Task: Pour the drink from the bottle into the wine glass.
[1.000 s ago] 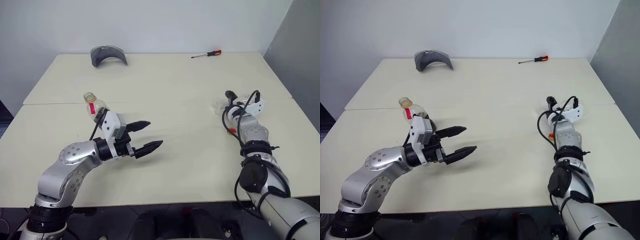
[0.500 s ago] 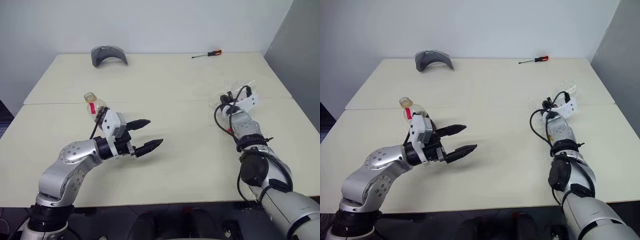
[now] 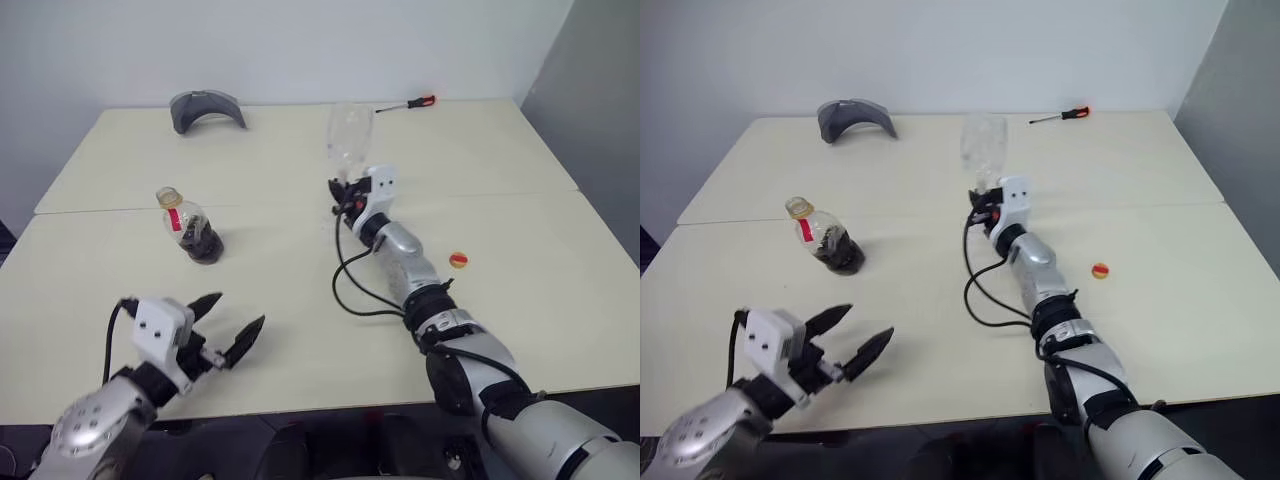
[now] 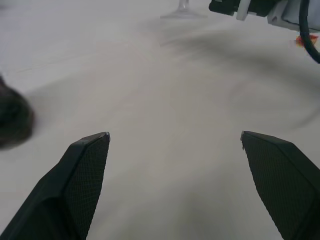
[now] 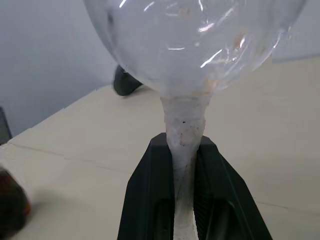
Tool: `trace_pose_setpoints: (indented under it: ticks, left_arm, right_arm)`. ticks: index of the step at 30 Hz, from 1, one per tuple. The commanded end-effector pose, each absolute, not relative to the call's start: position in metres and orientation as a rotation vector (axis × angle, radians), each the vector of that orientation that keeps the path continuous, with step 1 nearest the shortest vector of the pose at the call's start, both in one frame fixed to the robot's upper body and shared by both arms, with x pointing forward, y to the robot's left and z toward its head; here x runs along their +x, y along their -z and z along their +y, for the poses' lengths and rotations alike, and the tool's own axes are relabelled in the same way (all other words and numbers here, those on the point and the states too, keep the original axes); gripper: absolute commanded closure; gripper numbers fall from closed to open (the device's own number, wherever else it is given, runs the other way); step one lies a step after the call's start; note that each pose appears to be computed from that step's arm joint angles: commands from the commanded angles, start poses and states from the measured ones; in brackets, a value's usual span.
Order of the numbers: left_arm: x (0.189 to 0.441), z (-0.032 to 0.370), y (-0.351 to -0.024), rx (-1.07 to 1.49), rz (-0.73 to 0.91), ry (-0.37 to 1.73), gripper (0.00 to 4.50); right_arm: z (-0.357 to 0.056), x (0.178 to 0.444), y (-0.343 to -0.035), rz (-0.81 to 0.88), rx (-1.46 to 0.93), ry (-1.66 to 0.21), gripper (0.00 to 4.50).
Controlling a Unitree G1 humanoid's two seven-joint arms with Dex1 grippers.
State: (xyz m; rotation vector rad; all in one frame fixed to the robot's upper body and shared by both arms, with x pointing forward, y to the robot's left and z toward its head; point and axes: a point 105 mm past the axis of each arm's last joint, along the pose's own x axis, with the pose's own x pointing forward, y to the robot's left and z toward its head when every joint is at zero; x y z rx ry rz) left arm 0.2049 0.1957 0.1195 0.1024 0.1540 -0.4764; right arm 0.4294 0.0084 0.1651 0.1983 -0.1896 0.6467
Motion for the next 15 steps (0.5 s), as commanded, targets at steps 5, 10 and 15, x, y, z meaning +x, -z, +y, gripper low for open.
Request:
trace_pose_setpoints:
  ticks: [5, 10, 15]
  left_arm:
    - [0.194, 0.193, -0.137, 0.136, 0.076, 0.397, 0.00]
    - [0.198, 0.197, -0.143, 0.151, 0.046, 0.367, 0.00]
    - [0.203, 0.196, -0.145, 0.152, 0.033, 0.374, 0.00]
  right_arm:
    - [0.019, 0.421, -0.146, -0.221, 0.131, -0.583, 4.32]
    - [0.025, 0.408, -0.119, -0.197, 0.051, -0.608, 4.32]
    - [0.024, 0.402, -0.108, -0.191, 0.013, -0.618, 4.32]
